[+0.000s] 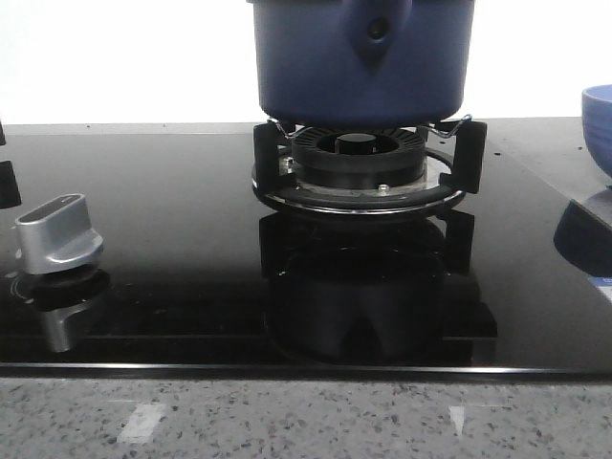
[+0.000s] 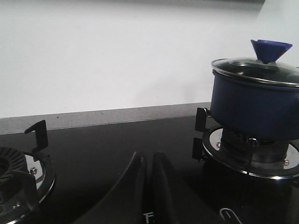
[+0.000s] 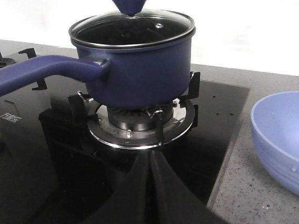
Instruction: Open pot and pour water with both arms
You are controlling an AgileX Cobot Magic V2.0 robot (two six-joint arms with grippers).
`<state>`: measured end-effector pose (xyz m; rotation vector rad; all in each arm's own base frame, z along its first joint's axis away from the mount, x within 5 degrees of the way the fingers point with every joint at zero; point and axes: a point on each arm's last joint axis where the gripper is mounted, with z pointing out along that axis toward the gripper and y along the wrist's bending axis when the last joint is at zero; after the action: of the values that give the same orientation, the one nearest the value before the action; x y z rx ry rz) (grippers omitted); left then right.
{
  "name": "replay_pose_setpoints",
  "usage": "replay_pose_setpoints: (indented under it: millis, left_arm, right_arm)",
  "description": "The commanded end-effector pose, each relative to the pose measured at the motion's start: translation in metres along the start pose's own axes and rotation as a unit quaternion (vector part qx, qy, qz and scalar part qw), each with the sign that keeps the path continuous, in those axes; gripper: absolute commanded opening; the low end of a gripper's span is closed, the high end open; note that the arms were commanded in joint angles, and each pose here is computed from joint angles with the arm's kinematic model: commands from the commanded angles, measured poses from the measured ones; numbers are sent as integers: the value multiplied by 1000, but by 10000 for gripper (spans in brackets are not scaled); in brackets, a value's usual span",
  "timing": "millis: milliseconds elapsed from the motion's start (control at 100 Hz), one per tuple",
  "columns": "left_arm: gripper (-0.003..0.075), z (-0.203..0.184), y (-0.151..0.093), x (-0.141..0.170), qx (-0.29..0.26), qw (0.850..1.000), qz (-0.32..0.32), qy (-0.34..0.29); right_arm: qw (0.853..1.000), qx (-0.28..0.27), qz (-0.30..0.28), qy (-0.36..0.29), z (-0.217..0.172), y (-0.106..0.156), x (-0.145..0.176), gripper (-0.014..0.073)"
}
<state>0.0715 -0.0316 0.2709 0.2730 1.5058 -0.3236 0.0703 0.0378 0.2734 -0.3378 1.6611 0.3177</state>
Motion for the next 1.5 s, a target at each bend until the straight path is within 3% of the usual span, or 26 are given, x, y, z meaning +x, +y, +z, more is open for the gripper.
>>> replay_pose_setpoints:
  millis: [0, 260, 370, 500, 810, 960, 1060, 1490]
  left_arm:
    - [-20, 1, -1, -9, 7, 1000, -12, -12]
    - [-20, 1, -1, -9, 5, 1000, -9, -6]
    - [-20, 0, 9, -8, -48, 996, -68, 4]
    - [-20, -1, 17, -2, -93, 993, -68, -1]
    - [-20, -22, 16, 32, -110, 993, -26, -19]
    - [-20, -28, 20, 56, -147, 987, -55, -25]
    - [-20, -29, 21, 68, -152, 987, -58, -20]
    - [-20, -29, 21, 69, -151, 987, -54, -13]
  right_arm:
    - [1000, 7, 5, -21, -1, -1, -10, -46]
    - [1000, 7, 5, -21, -1, -1, -10, -46]
    - [1000, 7, 5, -21, -1, -1, -10, -46]
    - [1000, 7, 5, -21, -1, -1, -10, -46]
    - [1000, 7, 5, -21, -1, -1, -10, -46]
    - [1000, 7, 5, -21, -1, -1, -10, -46]
    - [1000, 7, 5, -21, -1, -1, -10, -46]
    - [1000, 7, 6, -21, -1, -1, -10, -46]
